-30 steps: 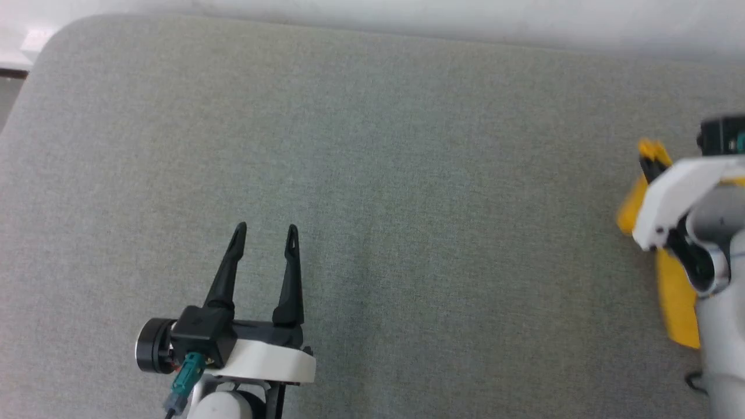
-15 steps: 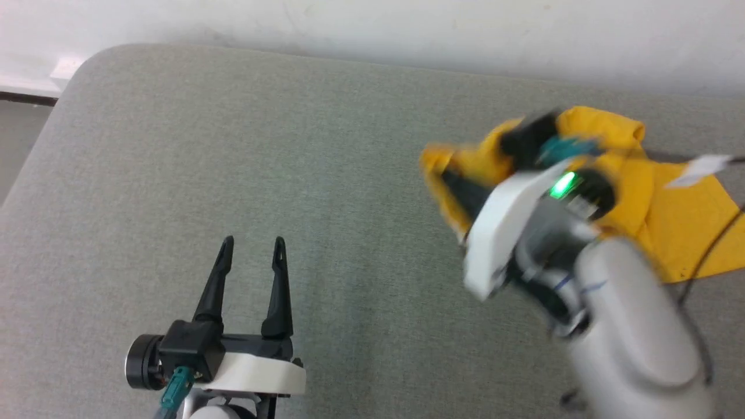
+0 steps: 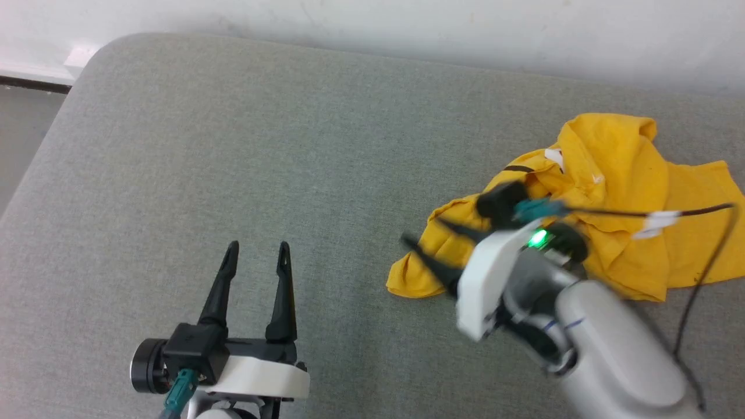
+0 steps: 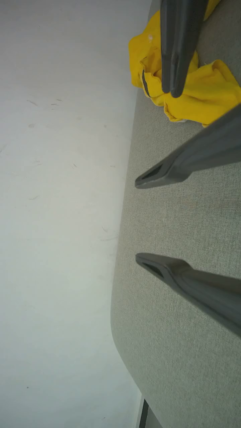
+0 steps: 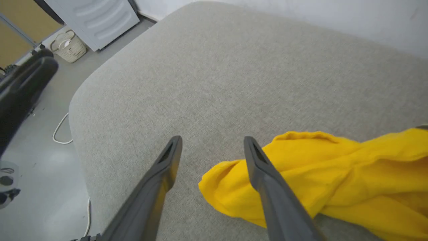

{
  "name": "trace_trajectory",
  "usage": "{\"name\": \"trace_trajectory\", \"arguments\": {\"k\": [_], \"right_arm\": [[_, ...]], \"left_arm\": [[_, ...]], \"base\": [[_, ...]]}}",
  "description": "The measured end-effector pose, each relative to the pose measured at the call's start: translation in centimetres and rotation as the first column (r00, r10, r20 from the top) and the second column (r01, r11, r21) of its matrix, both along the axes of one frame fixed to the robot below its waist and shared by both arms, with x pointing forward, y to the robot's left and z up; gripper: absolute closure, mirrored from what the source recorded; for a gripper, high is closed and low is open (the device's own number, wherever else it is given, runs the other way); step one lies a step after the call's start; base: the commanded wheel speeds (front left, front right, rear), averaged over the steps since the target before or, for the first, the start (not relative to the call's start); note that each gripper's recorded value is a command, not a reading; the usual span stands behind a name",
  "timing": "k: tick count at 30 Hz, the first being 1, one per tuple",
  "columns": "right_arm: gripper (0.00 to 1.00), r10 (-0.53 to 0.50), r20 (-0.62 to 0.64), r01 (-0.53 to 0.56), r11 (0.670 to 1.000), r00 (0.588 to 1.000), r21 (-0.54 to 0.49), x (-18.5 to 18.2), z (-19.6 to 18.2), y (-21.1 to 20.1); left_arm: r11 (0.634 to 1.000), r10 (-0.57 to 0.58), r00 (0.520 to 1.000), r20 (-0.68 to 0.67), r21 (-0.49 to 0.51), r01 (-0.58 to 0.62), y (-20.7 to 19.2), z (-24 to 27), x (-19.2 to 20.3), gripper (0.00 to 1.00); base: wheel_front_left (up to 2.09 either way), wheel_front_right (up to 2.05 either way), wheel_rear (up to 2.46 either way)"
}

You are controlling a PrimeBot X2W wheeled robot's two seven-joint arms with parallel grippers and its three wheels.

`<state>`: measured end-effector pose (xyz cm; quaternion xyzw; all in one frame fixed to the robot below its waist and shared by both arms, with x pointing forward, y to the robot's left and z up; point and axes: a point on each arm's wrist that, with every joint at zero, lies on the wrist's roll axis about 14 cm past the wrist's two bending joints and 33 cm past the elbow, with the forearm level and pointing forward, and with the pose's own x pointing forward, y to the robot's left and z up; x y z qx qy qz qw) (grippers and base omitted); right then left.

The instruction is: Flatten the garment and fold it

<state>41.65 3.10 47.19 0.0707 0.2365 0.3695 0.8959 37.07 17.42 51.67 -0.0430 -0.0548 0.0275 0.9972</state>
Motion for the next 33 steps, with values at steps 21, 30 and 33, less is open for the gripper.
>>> {"name": "trace_trajectory", "arguments": {"k": [21,30,33], "right_arm": [[0.0,-0.397,0.06,0.396,0.868,0.916,-0.3,5.8,-3.7,-17.0],[1.0,-0.418,0.033,0.409,0.866,0.908,-0.288,6.3,-5.0,-16.3],[1.0,-0.422,0.079,0.428,0.867,0.903,-0.255,6.9,-3.4,-16.5]], "left_arm": [[1.0,-0.028,0.999,-0.019,-0.005,0.028,-0.9,-0.7,0.5,0.0],[1.0,-0.018,1.0,-0.02,0.0,0.018,-0.5,-0.7,0.6,0.0],[1.0,-0.018,1.0,-0.015,0.0,0.018,-0.5,-0.6,0.7,0.0]], "base": [[0.0,0.0,0.0],[0.0,0.0,0.0],[0.0,0.0,0.0]]}}
